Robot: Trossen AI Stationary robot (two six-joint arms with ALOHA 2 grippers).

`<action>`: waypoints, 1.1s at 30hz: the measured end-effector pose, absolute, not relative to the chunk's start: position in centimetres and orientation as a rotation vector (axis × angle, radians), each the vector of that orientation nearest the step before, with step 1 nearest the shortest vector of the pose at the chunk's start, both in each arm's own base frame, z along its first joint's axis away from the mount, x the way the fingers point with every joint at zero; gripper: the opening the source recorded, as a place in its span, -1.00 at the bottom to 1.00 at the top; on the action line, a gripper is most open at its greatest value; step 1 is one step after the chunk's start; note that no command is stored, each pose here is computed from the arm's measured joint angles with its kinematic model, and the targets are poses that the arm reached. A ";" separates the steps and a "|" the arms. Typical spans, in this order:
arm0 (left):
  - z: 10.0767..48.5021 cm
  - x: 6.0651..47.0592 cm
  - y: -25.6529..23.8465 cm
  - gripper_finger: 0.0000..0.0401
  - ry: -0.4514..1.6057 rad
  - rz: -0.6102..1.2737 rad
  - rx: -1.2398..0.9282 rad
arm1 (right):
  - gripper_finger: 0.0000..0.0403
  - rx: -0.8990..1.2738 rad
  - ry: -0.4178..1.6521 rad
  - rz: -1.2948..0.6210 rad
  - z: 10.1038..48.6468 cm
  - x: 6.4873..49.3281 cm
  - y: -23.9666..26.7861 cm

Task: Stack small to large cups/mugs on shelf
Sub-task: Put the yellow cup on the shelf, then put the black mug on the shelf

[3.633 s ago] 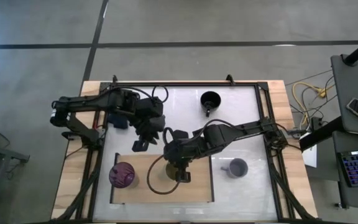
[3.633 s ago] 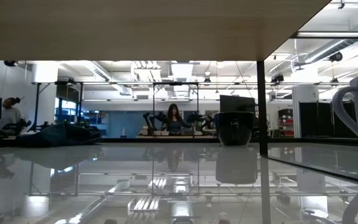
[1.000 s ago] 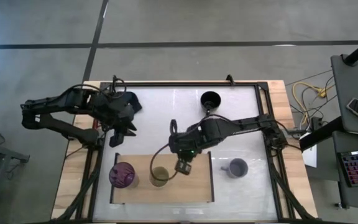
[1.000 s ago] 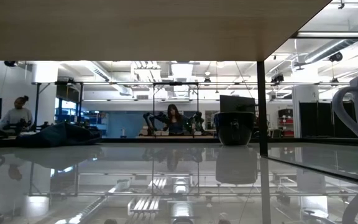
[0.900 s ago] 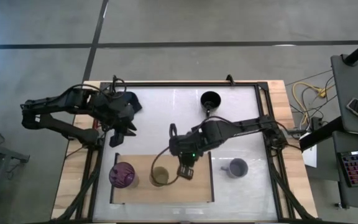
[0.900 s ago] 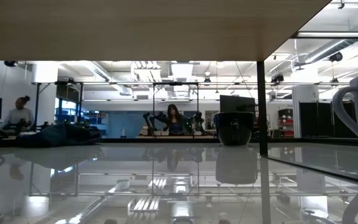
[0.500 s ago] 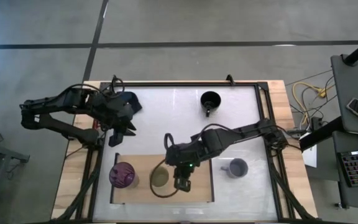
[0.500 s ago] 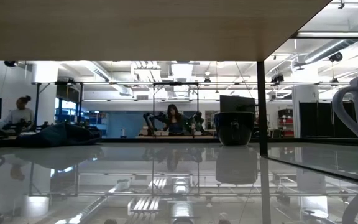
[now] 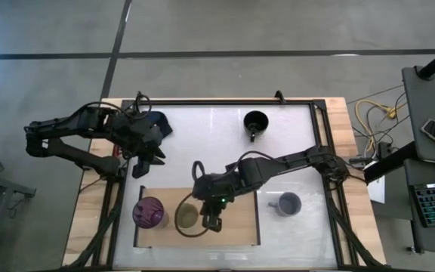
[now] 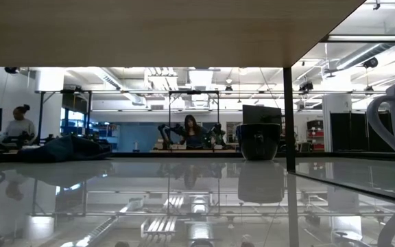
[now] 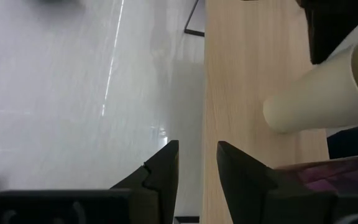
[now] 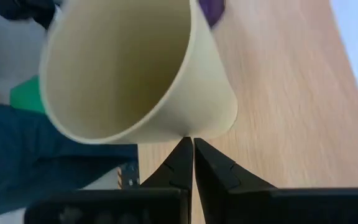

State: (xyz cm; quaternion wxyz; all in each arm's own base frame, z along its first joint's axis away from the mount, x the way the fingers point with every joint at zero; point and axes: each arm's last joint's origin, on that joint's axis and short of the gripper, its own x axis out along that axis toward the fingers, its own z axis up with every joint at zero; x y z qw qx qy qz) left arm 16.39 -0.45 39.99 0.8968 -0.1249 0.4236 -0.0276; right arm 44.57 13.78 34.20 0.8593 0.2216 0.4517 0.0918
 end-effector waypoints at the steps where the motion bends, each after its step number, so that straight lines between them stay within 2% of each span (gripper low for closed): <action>1: 39.9 16.4 -0.5 -0.53 0.879 -0.057 -0.259 | -0.96 0.467 0.928 0.190 34.3 44.7 13.7; 5: 39.9 16.4 -0.5 -0.53 0.881 -0.057 -0.259 | -0.96 0.460 0.904 0.142 34.4 45.0 13.0; 9: 39.9 16.3 -0.5 -0.53 0.880 -0.057 -0.258 | -0.96 0.449 0.977 0.079 34.0 44.5 12.0; 14: 40.1 16.3 -0.5 -0.53 0.872 -0.059 -0.258 | -0.96 0.353 1.047 -0.209 34.4 42.7 10.2; 20: 40.6 16.2 -0.5 -0.53 0.855 -0.065 -0.249 | -0.91 0.277 1.046 -0.576 37.1 39.1 6.2; 24: 40.6 16.3 -0.4 -0.53 0.853 -0.084 -0.204 | -0.76 0.323 1.066 -0.680 38.4 37.5 1.3; 28: 40.4 16.6 -0.2 -0.53 0.860 -0.093 -0.159 | -0.51 0.383 1.063 -0.783 39.2 35.8 -5.3; 33: 40.0 17.1 0.5 -0.53 0.877 -0.035 -0.094 | -0.20 0.586 1.134 -0.885 38.1 33.0 -14.1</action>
